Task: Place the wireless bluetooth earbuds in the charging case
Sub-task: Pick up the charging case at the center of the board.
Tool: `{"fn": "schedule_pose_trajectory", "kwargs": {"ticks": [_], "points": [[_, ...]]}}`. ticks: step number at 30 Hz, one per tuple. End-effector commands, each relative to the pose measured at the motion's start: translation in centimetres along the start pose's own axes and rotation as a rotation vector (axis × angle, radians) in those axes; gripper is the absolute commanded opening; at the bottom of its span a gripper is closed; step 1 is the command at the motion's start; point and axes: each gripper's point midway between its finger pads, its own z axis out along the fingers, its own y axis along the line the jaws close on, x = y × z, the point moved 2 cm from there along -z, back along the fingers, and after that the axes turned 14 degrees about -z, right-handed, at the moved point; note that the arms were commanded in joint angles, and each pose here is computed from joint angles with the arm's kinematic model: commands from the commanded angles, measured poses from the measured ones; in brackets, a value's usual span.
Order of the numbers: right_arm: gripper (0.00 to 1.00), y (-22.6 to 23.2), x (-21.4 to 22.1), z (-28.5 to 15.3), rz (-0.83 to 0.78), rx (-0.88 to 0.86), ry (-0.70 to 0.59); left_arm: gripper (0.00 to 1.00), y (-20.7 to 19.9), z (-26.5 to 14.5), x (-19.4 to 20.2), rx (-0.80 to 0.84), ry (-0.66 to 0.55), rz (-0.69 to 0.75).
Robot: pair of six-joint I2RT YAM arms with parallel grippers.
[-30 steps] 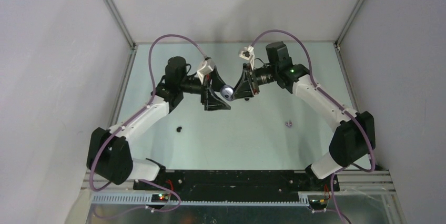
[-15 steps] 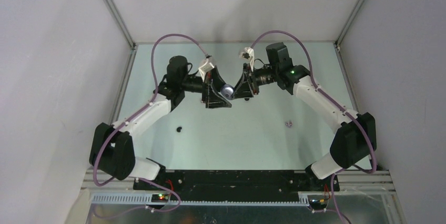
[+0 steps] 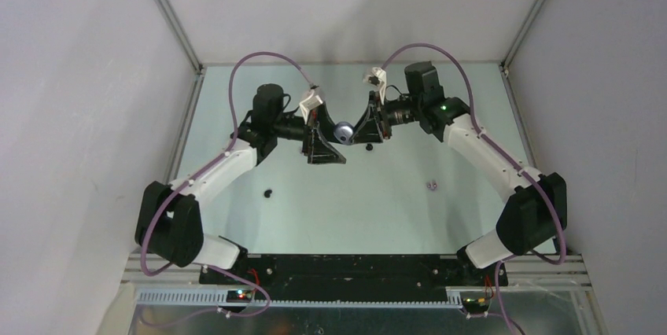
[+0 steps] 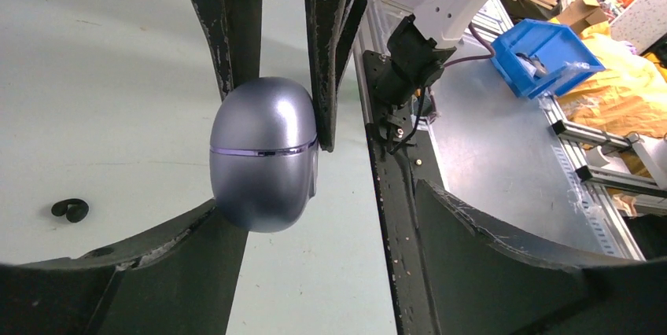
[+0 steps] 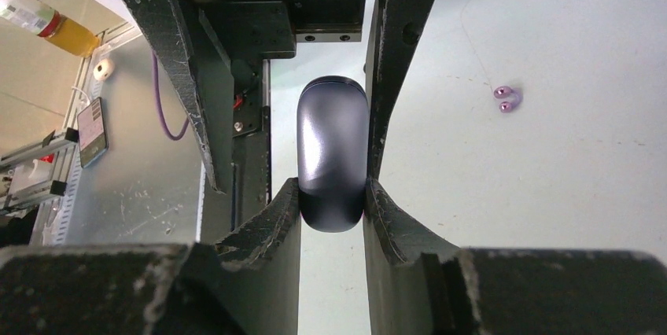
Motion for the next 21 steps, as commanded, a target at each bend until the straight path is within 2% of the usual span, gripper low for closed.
{"fn": "schedule_pose_trajectory", "kwargs": {"ticks": [1,8,14,21], "points": [[0.03,0.3,-0.7,0.1,-0.044,-0.01,-0.018,0.82,-1.0,0.0,-1.5,0.017,-0.01,0.073],[0.03,1.1,-0.5,0.7,-0.021,-0.07,-0.025,0.81,-0.8,-0.1,-1.7,-0.002,-0.019,0.077],[0.02,0.4,0.0,0.8,-0.017,-0.039,-0.01,0.7,-0.8,0.0,-1.7,0.003,-0.018,0.075],[0.02,0.1,0.4,1.2,-0.013,-0.031,0.004,0.66,-1.0,0.0,-1.8,0.007,-0.021,0.078]]}}
